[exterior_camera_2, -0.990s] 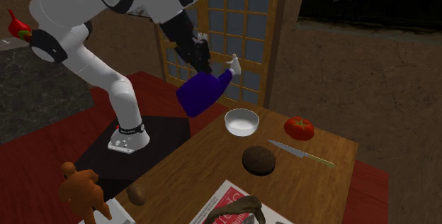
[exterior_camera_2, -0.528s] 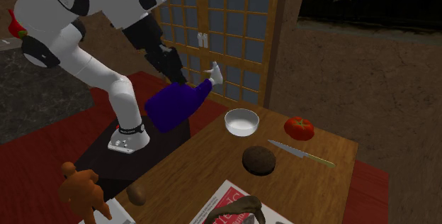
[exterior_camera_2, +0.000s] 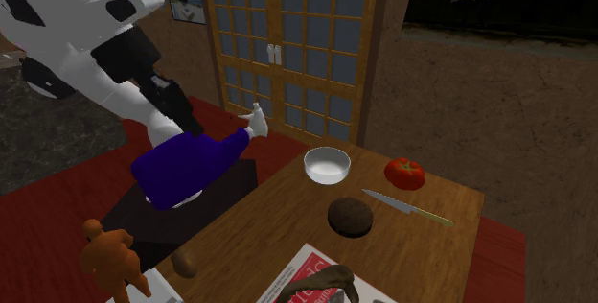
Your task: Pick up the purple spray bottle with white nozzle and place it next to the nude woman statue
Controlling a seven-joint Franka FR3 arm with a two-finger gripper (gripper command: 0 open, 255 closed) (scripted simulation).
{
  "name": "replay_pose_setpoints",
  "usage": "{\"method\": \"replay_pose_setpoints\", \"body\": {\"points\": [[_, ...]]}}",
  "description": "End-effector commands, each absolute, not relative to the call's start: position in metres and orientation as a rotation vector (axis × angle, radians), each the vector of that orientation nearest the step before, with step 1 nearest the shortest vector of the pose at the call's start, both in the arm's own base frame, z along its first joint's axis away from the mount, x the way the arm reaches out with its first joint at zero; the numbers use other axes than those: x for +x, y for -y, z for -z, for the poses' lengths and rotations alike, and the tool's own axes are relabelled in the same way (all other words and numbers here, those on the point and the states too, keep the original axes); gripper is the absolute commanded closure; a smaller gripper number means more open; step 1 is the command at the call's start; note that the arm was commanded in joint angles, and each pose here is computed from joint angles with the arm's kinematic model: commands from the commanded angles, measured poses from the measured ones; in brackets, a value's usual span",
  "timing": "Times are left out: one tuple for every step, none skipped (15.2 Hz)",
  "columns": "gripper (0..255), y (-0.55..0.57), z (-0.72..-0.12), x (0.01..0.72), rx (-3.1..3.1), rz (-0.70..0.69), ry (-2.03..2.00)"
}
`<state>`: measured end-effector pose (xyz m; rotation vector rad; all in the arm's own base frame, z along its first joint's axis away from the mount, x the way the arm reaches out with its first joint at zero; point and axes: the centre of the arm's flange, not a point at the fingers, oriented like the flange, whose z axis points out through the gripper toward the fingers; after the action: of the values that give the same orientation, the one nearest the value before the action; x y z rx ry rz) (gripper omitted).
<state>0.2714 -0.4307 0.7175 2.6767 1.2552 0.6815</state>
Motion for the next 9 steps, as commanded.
{"method": "replay_pose_setpoints", "body": {"points": [[255,0.454,-0.719,0.255,2.676,-0.68,-1.257],[255,0.465,-0.719,0.247,2.676,-0.68,-1.257],[255,0.475,-0.719,0.239,2.676,-0.68,-1.257],[255,0.486,-0.719,0.231,2.676,-0.68,-1.257],[255,0.496,-0.719,0.223,2.676,-0.68,-1.257],[255,0.507,-0.719,0.215,2.676,-0.68,-1.257],[255,0.517,-0.719,0.207,2.676,-0.68,-1.257],[255,0.528,-0.719,0.199,2.676,-0.68,-1.257],[255,0.538,-0.719,0.191,2.676,-0.68,-1.257]]}}
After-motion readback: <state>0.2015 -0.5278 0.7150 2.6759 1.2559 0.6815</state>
